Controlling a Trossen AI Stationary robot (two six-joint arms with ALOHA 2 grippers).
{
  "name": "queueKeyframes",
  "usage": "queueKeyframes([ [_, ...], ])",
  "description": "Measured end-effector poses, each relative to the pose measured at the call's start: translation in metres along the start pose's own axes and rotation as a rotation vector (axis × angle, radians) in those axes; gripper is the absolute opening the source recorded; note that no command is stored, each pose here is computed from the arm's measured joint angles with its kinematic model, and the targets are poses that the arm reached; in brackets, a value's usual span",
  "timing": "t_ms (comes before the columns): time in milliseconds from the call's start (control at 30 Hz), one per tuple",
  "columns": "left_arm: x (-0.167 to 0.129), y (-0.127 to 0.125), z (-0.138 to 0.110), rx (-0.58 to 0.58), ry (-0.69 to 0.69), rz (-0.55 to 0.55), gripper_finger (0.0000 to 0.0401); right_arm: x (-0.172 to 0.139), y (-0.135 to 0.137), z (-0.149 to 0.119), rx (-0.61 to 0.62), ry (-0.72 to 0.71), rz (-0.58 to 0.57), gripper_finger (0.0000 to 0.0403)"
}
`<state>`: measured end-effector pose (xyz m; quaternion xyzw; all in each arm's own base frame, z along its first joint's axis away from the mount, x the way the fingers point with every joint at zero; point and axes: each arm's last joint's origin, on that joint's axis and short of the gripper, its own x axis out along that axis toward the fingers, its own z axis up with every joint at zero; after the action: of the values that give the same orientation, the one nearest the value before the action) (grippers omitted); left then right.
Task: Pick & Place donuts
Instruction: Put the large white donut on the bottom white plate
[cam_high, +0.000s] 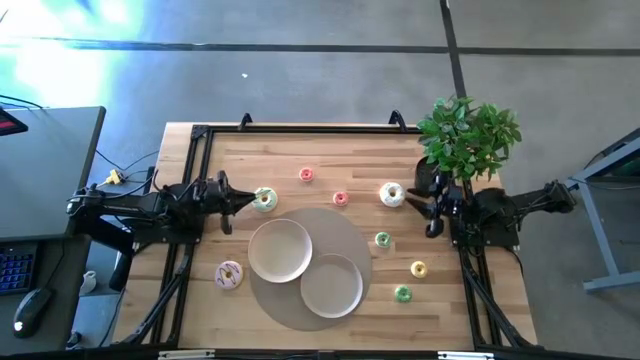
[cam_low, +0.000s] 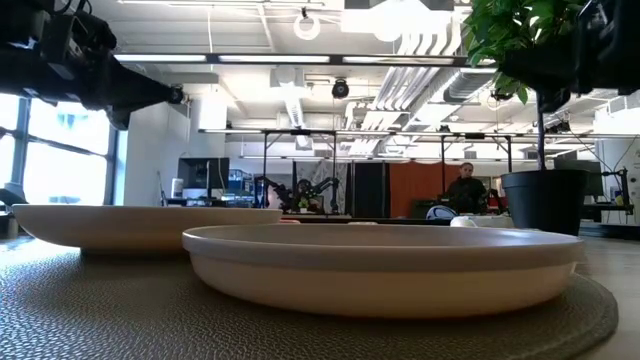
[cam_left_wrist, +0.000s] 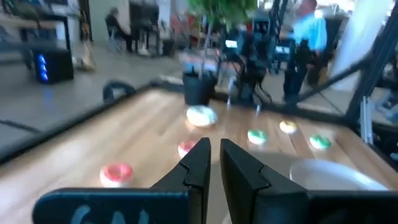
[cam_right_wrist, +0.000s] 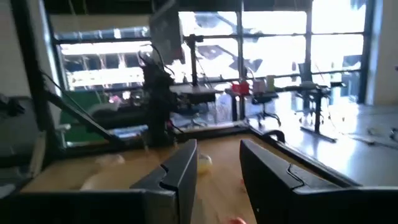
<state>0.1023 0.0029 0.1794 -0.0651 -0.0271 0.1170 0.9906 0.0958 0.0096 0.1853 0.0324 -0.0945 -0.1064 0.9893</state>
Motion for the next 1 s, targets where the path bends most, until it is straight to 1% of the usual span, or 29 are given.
queueKeyframes([
  [67,0.000,0.000,0.006,-0.008,-0.057,0.018,0.0034,0.002,0.001,0.002,-0.008,0.012,0.013,0.0119],
  [200,-0.001,-0.001,0.015,-0.018,-0.142,0.010,0.0040,0.009,0.005,0.014,-0.012,0.048,0.037,0.0119],
  [267,-0.002,-0.001,0.019,-0.002,-0.152,0.012,0.0051,0.016,0.009,0.014,-0.013,0.121,0.039,0.0119],
  [367,-0.001,-0.002,0.027,-0.002,-0.166,0.017,0.0083,0.028,0.014,0.013,-0.023,0.247,0.023,0.0119],
  [500,0.001,-0.003,0.032,0.032,-0.155,0.023,0.0134,0.044,0.018,-0.002,-0.069,0.463,-0.053,0.0119],
  [600,0.005,-0.004,0.034,0.032,-0.164,0.049,0.0158,0.056,0.015,-0.017,-0.053,0.589,-0.147,0.0119],
  [667,0.007,-0.004,0.033,0.025,-0.157,0.064,0.0164,0.062,0.011,-0.029,-0.030,0.665,-0.197,0.0119],
  [800,0.012,-0.004,0.030,0.028,-0.123,0.083,0.0165,0.067,0.000,-0.054,-0.054,0.816,-0.292,0.0119],
  [900,0.014,-0.005,0.027,0.029,-0.098,0.087,0.0165,0.069,-0.008,-0.065,-0.035,0.868,-0.370,0.0119],
  [1000,0.016,-0.005,0.025,0.015,-0.081,0.088,0.0166,0.070,-0.014,-0.073,-0.010,0.929,-0.381,0.0119],
])
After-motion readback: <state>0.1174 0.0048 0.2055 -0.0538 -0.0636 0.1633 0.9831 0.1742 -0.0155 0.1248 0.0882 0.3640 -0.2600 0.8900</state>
